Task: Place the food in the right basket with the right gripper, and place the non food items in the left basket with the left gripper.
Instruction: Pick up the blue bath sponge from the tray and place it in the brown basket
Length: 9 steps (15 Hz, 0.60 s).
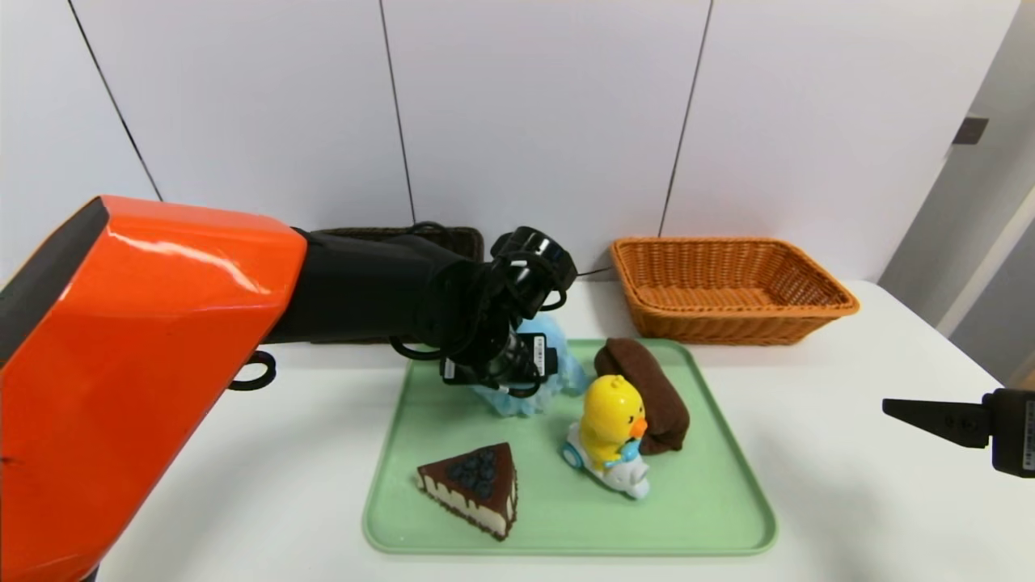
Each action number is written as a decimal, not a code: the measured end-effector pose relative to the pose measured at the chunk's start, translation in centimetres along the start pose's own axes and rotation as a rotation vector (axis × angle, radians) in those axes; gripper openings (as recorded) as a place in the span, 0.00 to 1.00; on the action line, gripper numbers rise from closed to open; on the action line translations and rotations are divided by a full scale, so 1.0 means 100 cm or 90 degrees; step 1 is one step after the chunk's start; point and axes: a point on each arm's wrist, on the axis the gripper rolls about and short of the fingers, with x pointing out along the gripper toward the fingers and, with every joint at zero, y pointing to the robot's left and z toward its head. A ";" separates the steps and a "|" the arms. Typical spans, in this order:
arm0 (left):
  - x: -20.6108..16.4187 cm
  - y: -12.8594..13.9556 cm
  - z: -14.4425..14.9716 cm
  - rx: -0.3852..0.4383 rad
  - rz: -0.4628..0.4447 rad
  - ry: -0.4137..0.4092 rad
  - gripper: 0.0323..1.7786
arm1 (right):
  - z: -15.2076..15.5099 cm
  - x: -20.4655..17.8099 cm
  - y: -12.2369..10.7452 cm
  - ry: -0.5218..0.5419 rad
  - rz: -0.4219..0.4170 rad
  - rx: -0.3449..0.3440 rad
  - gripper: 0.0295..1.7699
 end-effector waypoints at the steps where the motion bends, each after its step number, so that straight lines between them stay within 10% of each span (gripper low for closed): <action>1: 0.002 0.001 0.000 0.000 0.002 0.002 0.86 | 0.000 0.000 0.000 0.000 0.000 -0.001 0.96; 7: -0.004 0.002 0.003 -0.002 0.000 -0.005 0.44 | -0.001 0.000 0.000 0.004 0.008 0.000 0.96; 9: -0.012 0.003 0.006 -0.005 -0.005 -0.012 0.16 | -0.002 0.001 0.000 0.004 0.008 0.001 0.96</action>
